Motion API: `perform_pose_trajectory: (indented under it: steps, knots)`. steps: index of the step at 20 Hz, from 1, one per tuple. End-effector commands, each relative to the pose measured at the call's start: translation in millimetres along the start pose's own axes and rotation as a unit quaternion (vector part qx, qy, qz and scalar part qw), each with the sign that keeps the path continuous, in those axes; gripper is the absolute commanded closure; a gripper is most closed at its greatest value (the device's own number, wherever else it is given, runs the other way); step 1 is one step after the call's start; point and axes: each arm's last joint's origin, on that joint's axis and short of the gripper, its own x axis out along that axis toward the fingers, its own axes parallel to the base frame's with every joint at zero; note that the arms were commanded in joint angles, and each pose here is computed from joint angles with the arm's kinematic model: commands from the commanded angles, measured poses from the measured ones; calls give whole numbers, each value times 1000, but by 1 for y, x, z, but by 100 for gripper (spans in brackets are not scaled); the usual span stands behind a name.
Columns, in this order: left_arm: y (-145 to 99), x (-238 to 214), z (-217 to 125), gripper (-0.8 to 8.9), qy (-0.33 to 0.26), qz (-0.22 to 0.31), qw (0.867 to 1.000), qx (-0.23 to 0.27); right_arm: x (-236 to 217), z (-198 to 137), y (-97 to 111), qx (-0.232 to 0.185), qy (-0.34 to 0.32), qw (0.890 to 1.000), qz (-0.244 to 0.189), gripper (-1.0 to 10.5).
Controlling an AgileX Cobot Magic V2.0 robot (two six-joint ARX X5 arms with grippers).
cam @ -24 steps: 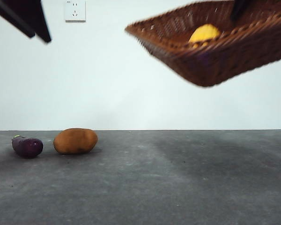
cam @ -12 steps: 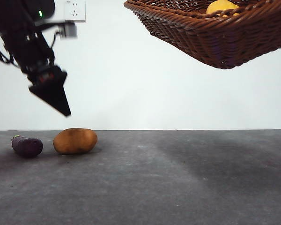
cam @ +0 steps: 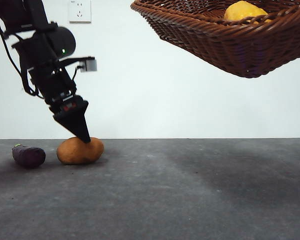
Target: Help me put the vegetables on the table into the basket
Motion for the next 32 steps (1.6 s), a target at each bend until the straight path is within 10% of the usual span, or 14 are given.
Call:
perform_pose_trajectory:
  steps: [1,14,18,32]
  knots:
    - [2,11,-4,306,4,-11,1000,2,-2,0,1,-4,-10,1000,4,958]
    - [7,40,-16,474,16,-19,999,-28,-2,1,1,-5,-10,1000,4,959]
    - [4,46,-17,819,25,-30,999,-31,-2,0,1,-4,-10,1000,4,958]
    - [-15,-114,8,819,-109,-11,990,-93,53,2,-17,35,77,996,15,959]
